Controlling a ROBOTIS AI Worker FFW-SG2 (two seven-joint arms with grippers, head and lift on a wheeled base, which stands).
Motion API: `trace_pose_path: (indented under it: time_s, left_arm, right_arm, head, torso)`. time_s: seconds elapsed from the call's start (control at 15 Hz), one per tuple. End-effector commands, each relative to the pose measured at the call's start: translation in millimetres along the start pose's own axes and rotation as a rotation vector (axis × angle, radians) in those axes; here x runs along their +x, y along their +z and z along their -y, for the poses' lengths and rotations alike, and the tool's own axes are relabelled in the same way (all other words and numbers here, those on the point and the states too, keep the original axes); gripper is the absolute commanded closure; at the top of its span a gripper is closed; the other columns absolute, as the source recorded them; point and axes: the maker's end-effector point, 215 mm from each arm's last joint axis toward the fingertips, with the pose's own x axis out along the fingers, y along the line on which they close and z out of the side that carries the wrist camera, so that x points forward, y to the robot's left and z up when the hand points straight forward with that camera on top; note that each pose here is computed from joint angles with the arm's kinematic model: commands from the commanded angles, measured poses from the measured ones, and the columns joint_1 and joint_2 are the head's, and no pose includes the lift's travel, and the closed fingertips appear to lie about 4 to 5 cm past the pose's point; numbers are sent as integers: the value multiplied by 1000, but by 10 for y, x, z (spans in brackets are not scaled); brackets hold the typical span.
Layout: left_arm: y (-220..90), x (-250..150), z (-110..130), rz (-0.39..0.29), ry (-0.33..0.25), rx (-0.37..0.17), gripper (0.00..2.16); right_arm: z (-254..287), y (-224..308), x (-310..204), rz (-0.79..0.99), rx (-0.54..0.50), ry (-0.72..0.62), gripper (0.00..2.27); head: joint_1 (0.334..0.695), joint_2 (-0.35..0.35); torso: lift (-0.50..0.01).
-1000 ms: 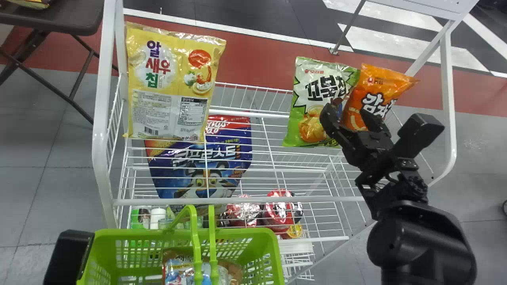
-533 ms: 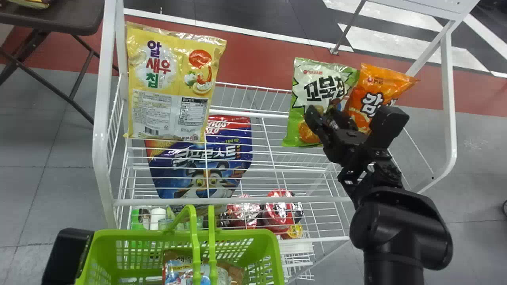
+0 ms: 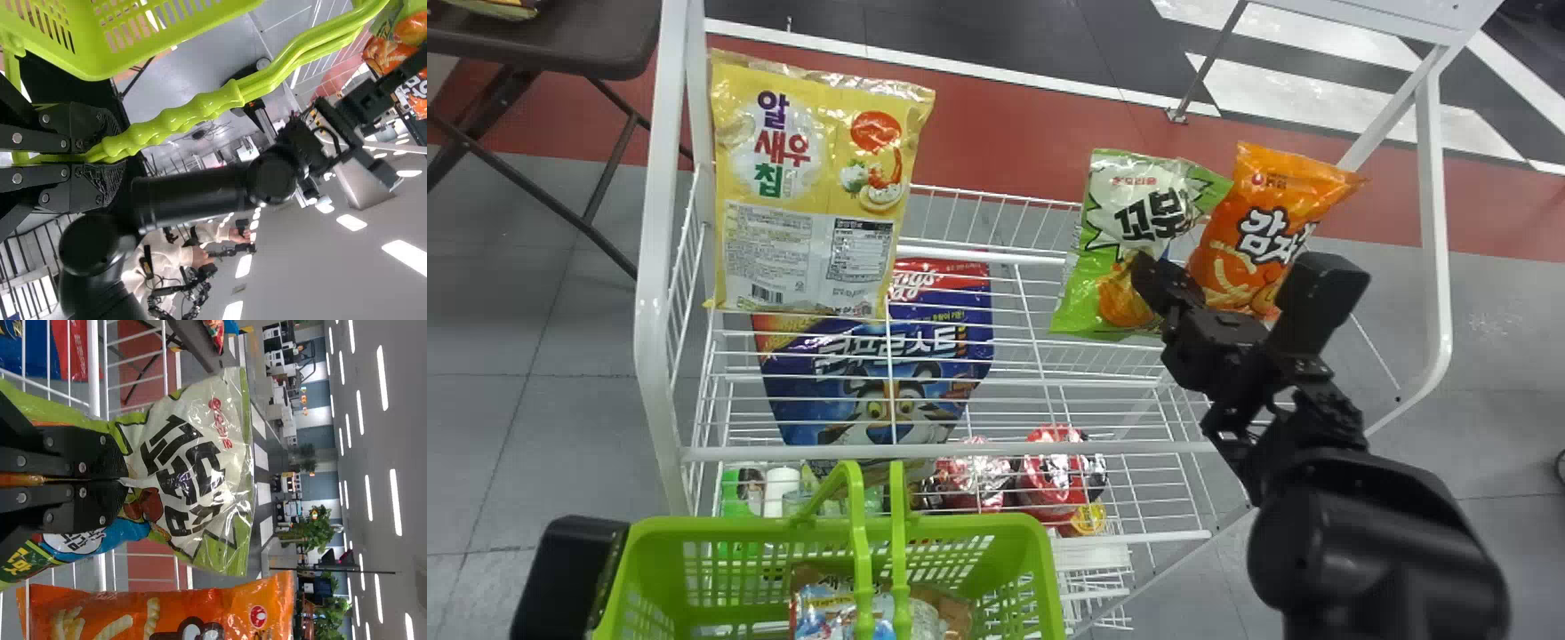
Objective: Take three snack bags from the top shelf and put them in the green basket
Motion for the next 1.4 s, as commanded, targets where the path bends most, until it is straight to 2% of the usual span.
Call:
trace_pose_path:
  time_s: [0.0, 0.13, 0.27, 0.47, 0.53, 0.93, 1.33]
  left_arm:
    - [-13, 18, -16, -1, -1, -4, 2057]
    - [0, 26, -2, 1, -3, 2, 2057]
    - [5, 26, 3, 2, -2, 5, 2057]
    - [11, 37, -5, 5, 3, 6, 2057]
    - [14, 43, -2, 5, 3, 8, 2057]
    - [60, 76, 20, 10, -5, 26, 2057]
    - [78, 74, 40, 14, -12, 36, 2057]
  right_arm:
    - [-316, 215, -387, 14, -12, 58, 2240]
    - [-541, 286, -748, -20, 7, 106, 2240]
    - [-783, 93, -1206, -145, 57, 167, 2236]
    - [-1150, -666, -1910, -516, 203, 248, 2240]
    - [-1306, -944, -2233, -659, 284, 293, 2236]
    - [-1911, -871, -2394, -675, 398, 517, 2236]
    - [-2318, -1515, -2590, -848, 449, 556, 2236]
  head:
    - [695, -350]
    - [695, -350]
    - [695, -350]
    - [695, -350]
    - [695, -350]
    - [695, -350]
    - [695, -350]
  torso:
    - [-43]
    - [-43]
    - [-43]
    - [-43]
    - [-43]
    - [-43]
    - [-43]
